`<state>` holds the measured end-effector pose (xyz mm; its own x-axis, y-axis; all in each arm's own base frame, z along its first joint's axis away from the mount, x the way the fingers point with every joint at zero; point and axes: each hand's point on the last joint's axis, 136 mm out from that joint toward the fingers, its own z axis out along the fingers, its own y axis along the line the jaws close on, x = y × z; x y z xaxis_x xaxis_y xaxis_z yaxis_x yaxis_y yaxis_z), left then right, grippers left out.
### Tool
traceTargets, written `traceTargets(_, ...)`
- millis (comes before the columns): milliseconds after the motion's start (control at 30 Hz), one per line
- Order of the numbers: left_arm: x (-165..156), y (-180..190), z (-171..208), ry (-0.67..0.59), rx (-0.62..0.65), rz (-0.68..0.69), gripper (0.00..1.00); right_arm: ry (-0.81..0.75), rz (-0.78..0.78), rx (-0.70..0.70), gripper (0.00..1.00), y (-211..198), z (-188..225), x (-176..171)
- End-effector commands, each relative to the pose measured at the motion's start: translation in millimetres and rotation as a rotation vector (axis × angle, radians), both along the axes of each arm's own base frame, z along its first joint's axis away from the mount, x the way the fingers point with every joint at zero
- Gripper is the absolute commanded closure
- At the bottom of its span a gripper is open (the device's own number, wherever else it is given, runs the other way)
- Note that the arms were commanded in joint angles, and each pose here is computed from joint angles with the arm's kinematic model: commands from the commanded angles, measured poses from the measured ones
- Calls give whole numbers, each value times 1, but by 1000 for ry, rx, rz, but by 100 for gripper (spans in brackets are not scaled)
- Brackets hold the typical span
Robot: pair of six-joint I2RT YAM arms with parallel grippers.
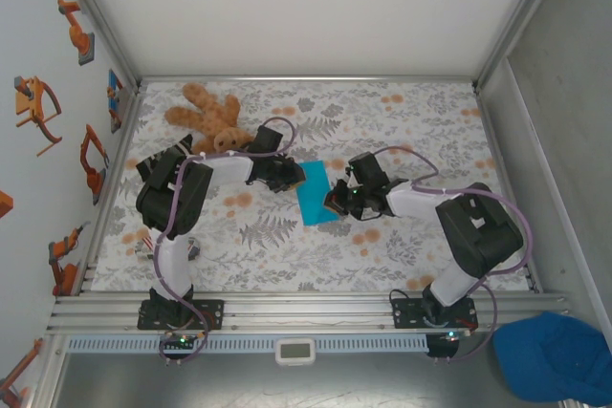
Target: Fold a paper plane with a square sheet of paper (pick it up from the middle)
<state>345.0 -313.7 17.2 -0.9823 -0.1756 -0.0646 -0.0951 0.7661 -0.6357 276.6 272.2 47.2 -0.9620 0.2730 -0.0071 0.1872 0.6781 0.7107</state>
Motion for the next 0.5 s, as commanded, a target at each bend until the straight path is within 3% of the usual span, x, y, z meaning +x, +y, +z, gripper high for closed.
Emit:
traceTargets(0,-12,10,-22,59,63,-19,82,-44,31,35,100,17,9,11)
traceTargets(467,-14,11,-24,61,68,-22,82,-46,11,37,100,39,-5,24)
